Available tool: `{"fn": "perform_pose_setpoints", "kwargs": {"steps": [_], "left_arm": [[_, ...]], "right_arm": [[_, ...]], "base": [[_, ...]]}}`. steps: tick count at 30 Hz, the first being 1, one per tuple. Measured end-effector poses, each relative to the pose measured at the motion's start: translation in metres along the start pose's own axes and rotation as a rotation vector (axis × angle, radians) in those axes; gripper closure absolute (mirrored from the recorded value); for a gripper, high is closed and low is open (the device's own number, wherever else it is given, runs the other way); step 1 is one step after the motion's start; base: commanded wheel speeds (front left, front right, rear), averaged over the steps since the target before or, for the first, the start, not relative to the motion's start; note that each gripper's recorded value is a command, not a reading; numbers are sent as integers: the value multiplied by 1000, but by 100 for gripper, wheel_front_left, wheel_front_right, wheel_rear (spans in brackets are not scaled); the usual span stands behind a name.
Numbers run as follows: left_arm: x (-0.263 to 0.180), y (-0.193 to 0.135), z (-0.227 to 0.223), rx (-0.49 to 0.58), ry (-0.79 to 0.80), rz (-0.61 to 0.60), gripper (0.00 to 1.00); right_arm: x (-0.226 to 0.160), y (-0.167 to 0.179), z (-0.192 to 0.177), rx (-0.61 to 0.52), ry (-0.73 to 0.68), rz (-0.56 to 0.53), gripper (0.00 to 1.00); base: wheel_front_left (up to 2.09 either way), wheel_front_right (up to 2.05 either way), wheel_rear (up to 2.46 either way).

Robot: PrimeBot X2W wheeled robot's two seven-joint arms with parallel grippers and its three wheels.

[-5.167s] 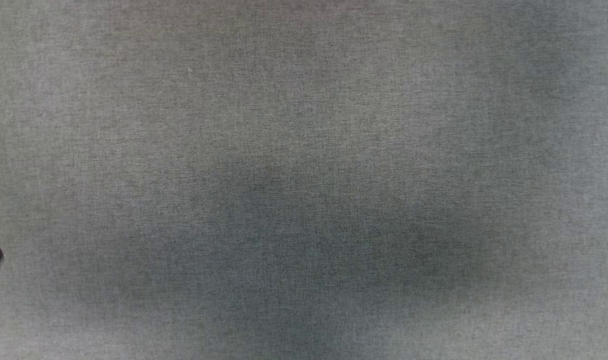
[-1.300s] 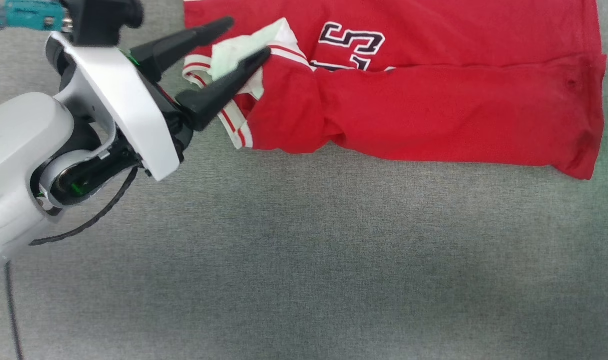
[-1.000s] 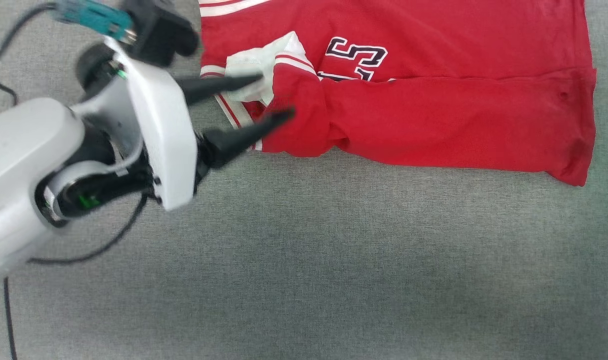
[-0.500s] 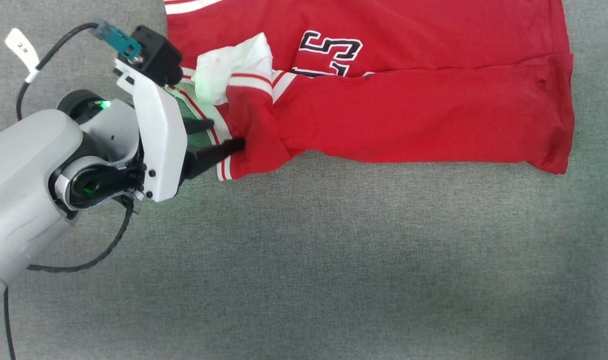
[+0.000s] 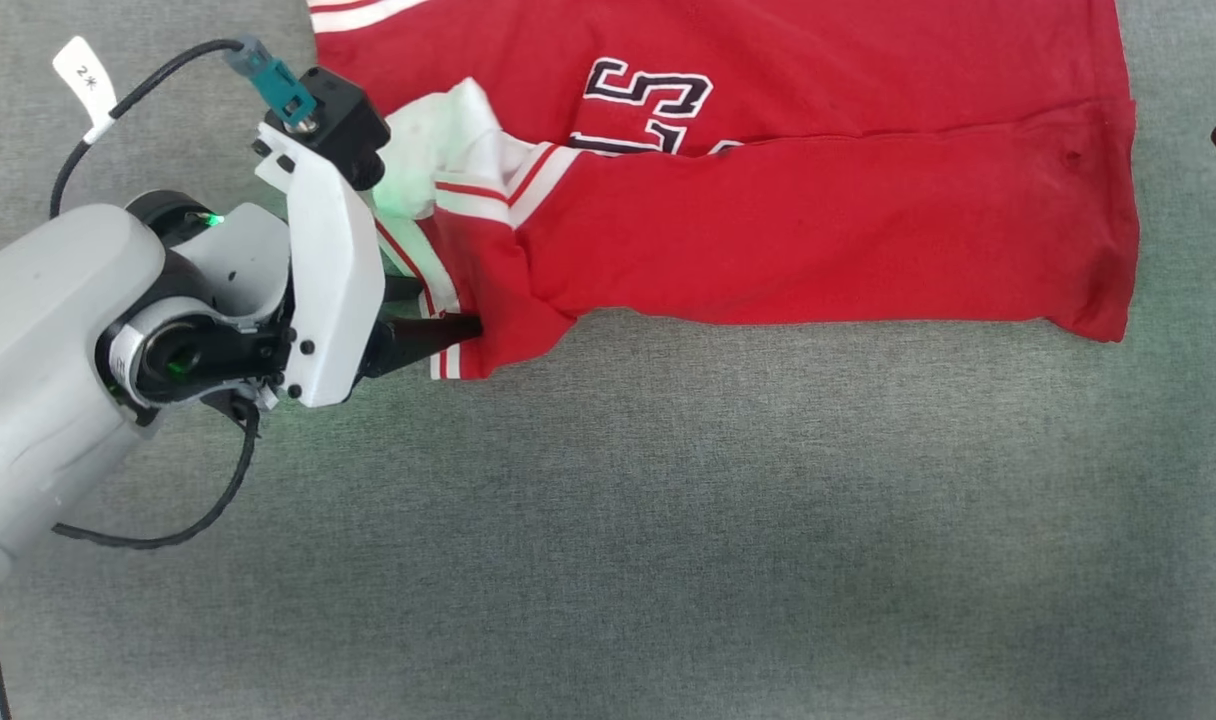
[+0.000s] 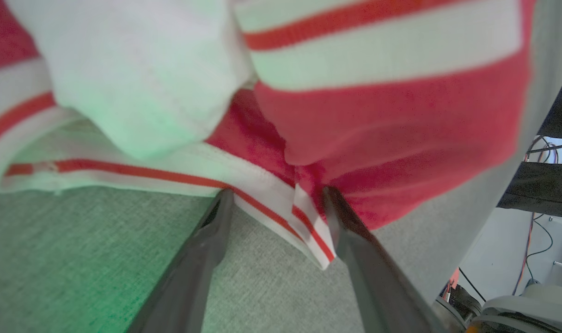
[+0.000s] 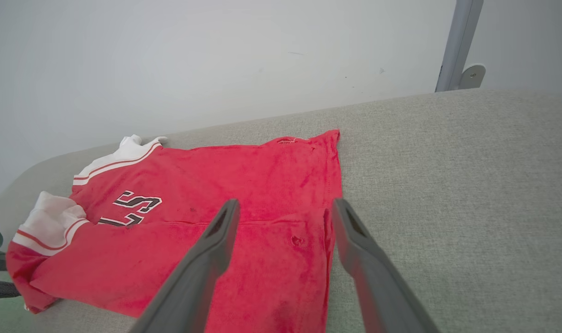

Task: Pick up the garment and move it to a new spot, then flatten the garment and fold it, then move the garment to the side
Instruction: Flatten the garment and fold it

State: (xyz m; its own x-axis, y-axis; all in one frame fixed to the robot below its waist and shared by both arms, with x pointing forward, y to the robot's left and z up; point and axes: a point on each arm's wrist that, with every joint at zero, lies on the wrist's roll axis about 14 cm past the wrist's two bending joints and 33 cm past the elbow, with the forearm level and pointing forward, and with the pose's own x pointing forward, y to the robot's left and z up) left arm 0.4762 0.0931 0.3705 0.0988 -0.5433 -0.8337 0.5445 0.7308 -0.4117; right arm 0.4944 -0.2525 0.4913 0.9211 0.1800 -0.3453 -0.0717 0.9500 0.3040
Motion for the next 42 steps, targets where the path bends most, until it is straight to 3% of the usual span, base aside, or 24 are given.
{"fn": "perform_pose_setpoints", "kwargs": {"steps": [3, 4, 5, 6, 7, 8, 17, 26, 32, 42], "left_arm": [[6, 4, -1, -3, 27, 1, 0], [10, 6, -1, -5, 36, -2, 5], [11, 7, 0, -6, 38, -5, 52], [13, 8, 0, -7, 42, -6, 63], [14, 9, 0, -4, 47, -9, 85], [15, 10, 0, -4, 48, -10, 100], [17, 16, 3, -16, 37, -12, 100], [17, 15, 5, -14, 21, -23, 100], [20, 15, 9, -5, 17, -37, 100], [27, 17, 12, -1, 2, -58, 100]], "right_arm": [[1, -1, 1, -4, -2, -4, 0], [1, -3, 1, -8, -2, -8, 0], [1, -4, 1, -9, -2, -10, 0], [0, -4, 1, -11, -1, -12, 0], [0, -5, 2, -13, -2, -13, 0], [0, -5, 2, -16, -2, -14, 0], [-1, -4, -1, -59, 50, -11, 0], [-12, -15, -52, -242, 444, -19, 0], [-13, -16, -88, -255, 667, -3, 0], [11, -26, -113, -244, 749, -23, 0]], "base": [[0, 0, 0], [0, 0, 0], [0, 0, 0], [0, 0, 0], [0, 0, 0], [0, 0, 0], [0, 0, 0], [0, 0, 0], [0, 0, 0], [0, 0, 0]]}}
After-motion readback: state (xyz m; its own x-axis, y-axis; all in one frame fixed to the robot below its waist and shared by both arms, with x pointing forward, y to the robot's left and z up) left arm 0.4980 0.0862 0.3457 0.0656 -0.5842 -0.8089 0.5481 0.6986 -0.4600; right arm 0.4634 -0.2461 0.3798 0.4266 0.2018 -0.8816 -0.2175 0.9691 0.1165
